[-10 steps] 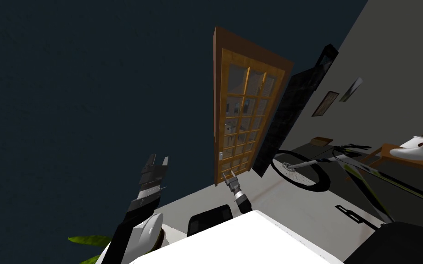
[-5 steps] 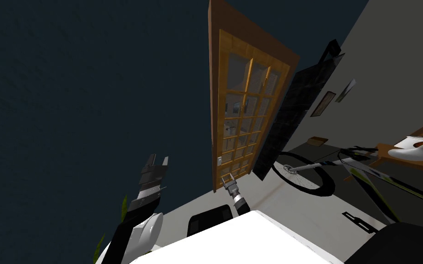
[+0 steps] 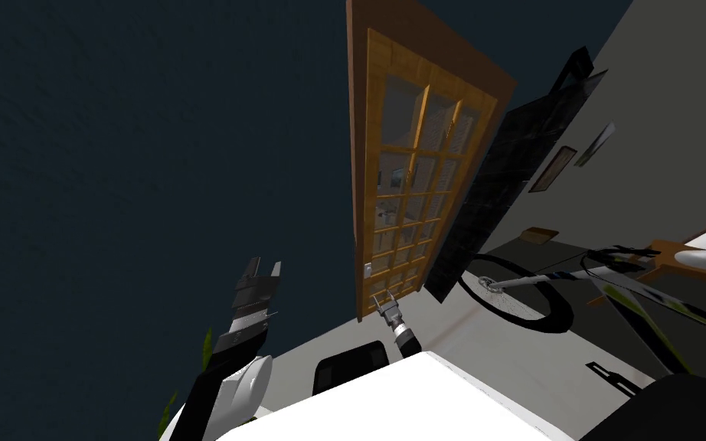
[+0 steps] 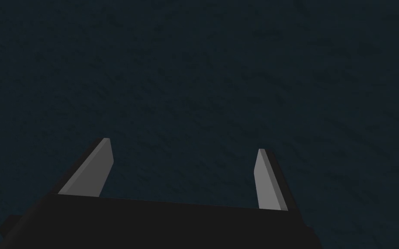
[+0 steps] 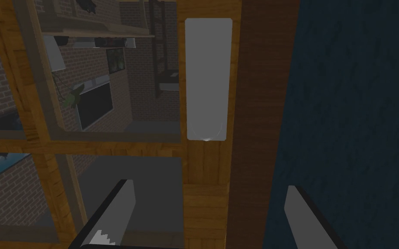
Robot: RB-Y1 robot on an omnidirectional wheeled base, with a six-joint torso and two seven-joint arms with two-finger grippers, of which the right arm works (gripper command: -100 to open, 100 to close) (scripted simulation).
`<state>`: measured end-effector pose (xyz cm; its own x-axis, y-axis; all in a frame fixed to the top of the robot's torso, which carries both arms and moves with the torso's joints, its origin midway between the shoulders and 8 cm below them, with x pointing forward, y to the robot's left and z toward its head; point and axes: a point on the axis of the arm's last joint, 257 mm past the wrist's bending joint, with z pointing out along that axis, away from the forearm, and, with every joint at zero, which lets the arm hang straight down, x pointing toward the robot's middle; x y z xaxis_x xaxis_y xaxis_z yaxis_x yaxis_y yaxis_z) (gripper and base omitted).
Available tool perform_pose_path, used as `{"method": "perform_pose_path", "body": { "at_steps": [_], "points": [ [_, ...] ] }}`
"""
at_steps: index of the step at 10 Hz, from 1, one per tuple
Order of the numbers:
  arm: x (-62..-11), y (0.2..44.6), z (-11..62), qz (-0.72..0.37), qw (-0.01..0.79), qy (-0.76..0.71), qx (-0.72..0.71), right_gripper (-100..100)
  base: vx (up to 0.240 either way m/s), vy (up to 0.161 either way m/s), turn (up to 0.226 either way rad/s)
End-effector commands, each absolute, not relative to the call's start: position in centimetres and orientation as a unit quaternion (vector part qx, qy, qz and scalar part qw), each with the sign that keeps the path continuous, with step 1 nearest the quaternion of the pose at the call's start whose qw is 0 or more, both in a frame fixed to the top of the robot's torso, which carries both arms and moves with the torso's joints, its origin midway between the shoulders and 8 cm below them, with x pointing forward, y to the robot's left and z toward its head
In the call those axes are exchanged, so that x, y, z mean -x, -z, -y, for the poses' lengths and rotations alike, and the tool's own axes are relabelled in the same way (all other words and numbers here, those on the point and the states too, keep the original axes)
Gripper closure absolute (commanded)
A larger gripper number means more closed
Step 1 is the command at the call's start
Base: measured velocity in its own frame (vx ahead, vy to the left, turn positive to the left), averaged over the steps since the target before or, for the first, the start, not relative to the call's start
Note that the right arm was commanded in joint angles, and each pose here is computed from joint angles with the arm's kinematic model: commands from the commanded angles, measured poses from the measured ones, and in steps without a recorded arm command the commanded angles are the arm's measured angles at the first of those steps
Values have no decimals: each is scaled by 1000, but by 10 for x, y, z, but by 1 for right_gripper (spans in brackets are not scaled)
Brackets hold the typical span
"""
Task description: Pull the door open
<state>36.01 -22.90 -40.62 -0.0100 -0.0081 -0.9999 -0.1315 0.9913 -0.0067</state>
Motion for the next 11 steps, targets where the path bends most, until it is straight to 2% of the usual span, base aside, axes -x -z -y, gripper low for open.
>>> {"method": "perform_pose_path", "body": {
  "at_steps": [1, 6, 11],
  "points": [
    [-363, 410, 247, -713, 698, -37, 47, -100, -61, 130, 69],
    [-374, 416, 291, -719, 694, -22, 37, -100, -23, 72, 59],
    [-384, 416, 320, -720, 694, -13, 26, -100, 16, 32, 36]
  ]
}}
